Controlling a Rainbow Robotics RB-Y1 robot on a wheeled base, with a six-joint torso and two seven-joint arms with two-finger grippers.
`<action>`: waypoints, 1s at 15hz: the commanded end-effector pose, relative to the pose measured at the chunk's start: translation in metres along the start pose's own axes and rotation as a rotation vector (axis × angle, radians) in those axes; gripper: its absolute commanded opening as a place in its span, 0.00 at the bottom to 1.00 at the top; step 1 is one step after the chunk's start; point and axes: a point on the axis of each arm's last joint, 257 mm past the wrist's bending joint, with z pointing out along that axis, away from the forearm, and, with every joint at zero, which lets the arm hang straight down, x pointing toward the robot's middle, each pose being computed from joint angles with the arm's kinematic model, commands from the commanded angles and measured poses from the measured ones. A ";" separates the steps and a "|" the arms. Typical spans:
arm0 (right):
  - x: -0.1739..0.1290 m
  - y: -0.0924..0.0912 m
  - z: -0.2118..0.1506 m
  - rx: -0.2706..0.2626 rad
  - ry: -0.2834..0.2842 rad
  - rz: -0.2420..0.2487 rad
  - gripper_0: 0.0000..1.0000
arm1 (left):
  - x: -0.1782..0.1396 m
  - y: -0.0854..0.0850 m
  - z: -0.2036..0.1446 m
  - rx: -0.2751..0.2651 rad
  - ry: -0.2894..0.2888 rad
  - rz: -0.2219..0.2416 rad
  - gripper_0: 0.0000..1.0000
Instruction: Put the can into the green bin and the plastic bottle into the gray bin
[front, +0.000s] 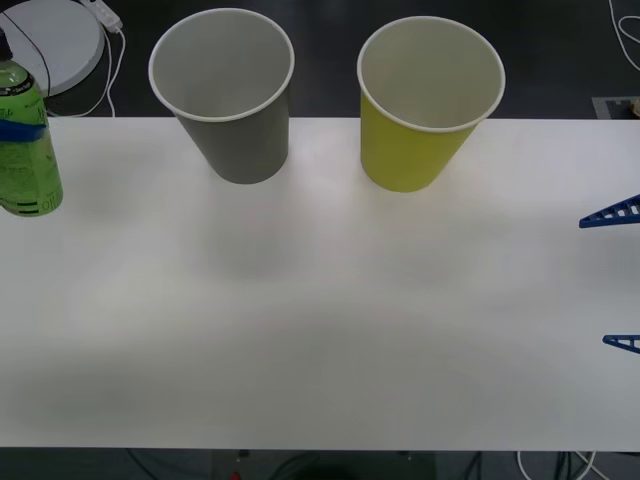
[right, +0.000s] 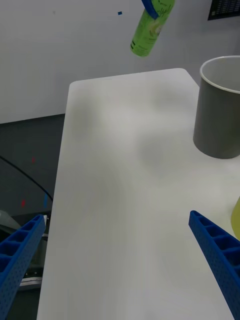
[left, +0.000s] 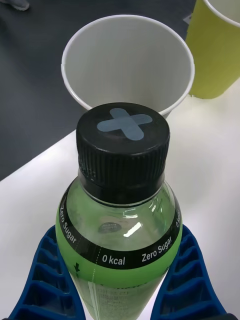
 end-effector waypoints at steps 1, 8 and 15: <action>0.000 0.000 0.000 0.000 0.000 0.000 1.00 | -0.008 0.005 0.003 0.013 0.039 0.018 0.00; 0.000 0.000 0.000 0.000 0.000 0.000 1.00 | -0.029 0.015 0.002 0.029 0.121 0.056 0.00; 0.000 0.000 0.000 0.000 0.000 0.000 1.00 | -0.075 0.021 0.013 0.047 0.137 0.098 0.00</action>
